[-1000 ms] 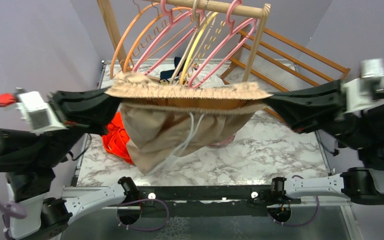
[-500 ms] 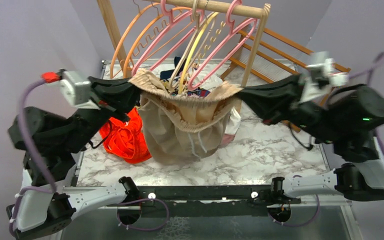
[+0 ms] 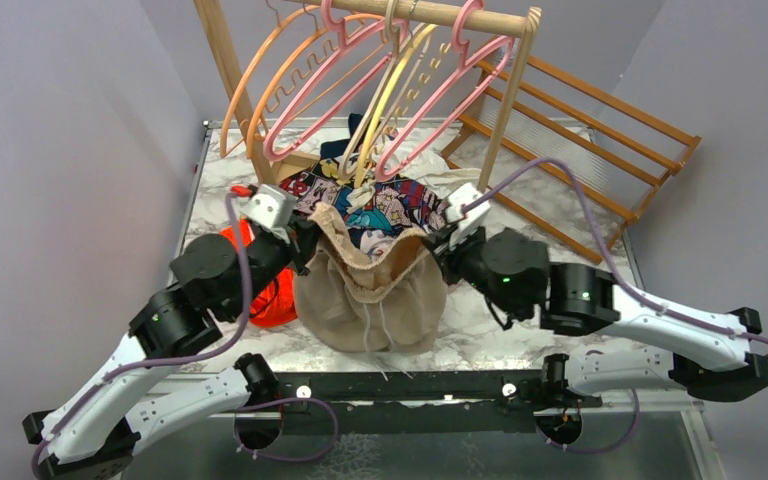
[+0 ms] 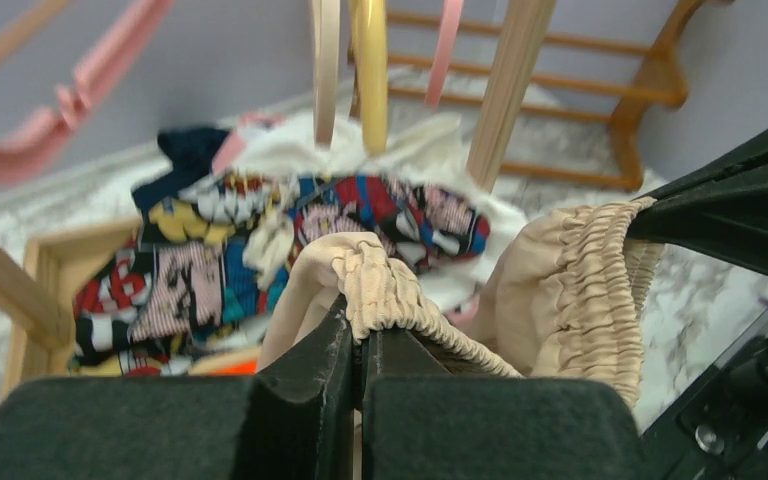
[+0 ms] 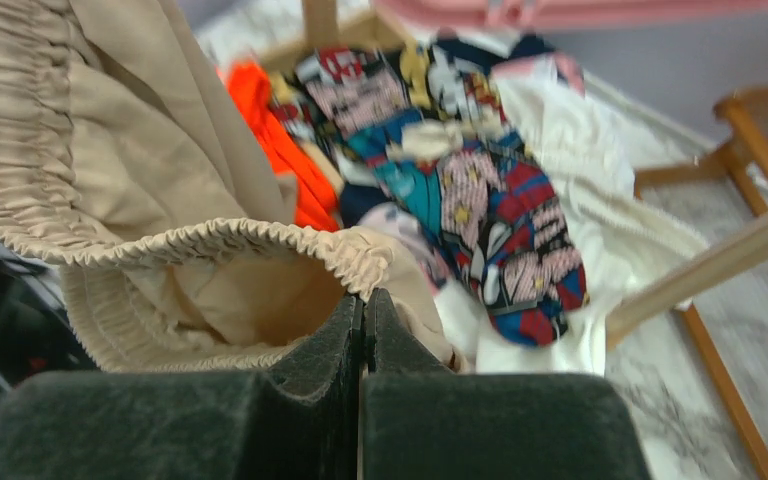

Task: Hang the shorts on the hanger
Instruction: Adjust the shorts at the center of the board.

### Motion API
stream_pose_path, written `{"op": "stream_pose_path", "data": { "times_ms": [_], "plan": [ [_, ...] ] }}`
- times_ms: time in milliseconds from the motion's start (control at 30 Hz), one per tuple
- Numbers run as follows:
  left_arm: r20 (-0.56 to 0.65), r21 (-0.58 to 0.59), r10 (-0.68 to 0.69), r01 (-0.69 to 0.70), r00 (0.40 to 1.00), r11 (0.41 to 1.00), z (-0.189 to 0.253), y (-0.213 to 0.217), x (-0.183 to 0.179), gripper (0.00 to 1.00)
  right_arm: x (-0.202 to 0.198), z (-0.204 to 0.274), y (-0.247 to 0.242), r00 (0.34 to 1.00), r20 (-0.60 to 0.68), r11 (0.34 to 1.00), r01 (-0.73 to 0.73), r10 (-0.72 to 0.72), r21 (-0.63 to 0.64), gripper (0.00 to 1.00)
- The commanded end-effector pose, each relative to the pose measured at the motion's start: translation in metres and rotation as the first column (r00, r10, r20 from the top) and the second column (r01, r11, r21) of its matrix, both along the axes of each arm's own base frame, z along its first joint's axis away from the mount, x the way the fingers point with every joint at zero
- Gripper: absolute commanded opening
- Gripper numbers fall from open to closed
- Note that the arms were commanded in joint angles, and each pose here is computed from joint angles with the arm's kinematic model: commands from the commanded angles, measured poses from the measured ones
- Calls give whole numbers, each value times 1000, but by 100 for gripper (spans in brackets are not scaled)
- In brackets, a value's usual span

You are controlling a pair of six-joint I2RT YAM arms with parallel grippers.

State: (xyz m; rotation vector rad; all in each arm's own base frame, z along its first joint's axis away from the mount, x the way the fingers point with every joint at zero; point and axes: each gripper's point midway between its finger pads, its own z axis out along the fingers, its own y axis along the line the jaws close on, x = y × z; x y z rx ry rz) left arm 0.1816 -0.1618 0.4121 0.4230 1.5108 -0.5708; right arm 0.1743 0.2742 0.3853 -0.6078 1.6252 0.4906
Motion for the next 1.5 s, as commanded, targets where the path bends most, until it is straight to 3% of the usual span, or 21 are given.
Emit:
{"op": "stream_pose_path", "data": {
  "times_ms": [0, 167, 267, 400, 533, 600, 733, 933, 1067, 1300, 1467],
  "plan": [
    [-113, -44, 117, -122, 987, 992, -36, 17, 7, 0, 11, -29, -18, 988, -55, 989, 147, -147, -11, 1],
    [-193, -23, 170, -177, 966, 984, -72, 22, 9, 0, 13, -50, -17, 982, -73, 985, 174, -175, -19, 1],
    [-182, -10, 205, -210, 962, 978, -65, 29, 12, 0, 17, -46, -20, 978, -52, 980, 199, -200, -14, 1],
    [-52, -33, 216, -217, 975, 975, 8, 42, 10, 0, 22, 23, -35, 976, 63, 977, 208, -210, 41, 1],
    [84, -164, 167, -151, 982, 975, 101, 59, -11, 0, 0, 121, -47, 979, 192, 972, 21, -67, 235, 1],
    [112, -210, 148, -122, 983, 970, 117, 63, -19, 0, -8, 133, -48, 978, 208, 961, -35, -24, 274, 1],
    [52, -172, 128, -118, 990, 978, 72, 45, -9, 0, 2, 77, -27, 989, 140, 986, 15, -39, 168, 1],
    [-172, -29, 146, -153, 974, 988, -56, 13, 12, 0, 8, -51, 13, 999, -24, 999, 39, -39, -17, 1],
    [-271, 19, 167, -169, 948, 986, -111, 6, 15, 0, 10, -101, 23, 992, -104, 994, 59, -68, -87, 1],
    [-288, 55, 212, -204, 934, 977, -130, 10, 19, 0, 21, -119, 26, 978, -194, 997, 73, -77, -27, 1],
    [-252, 39, 216, -213, 943, 976, -108, 6, 26, 0, 30, -75, 26, 981, -193, 990, 54, -28, 133, 1]
  ]
}}
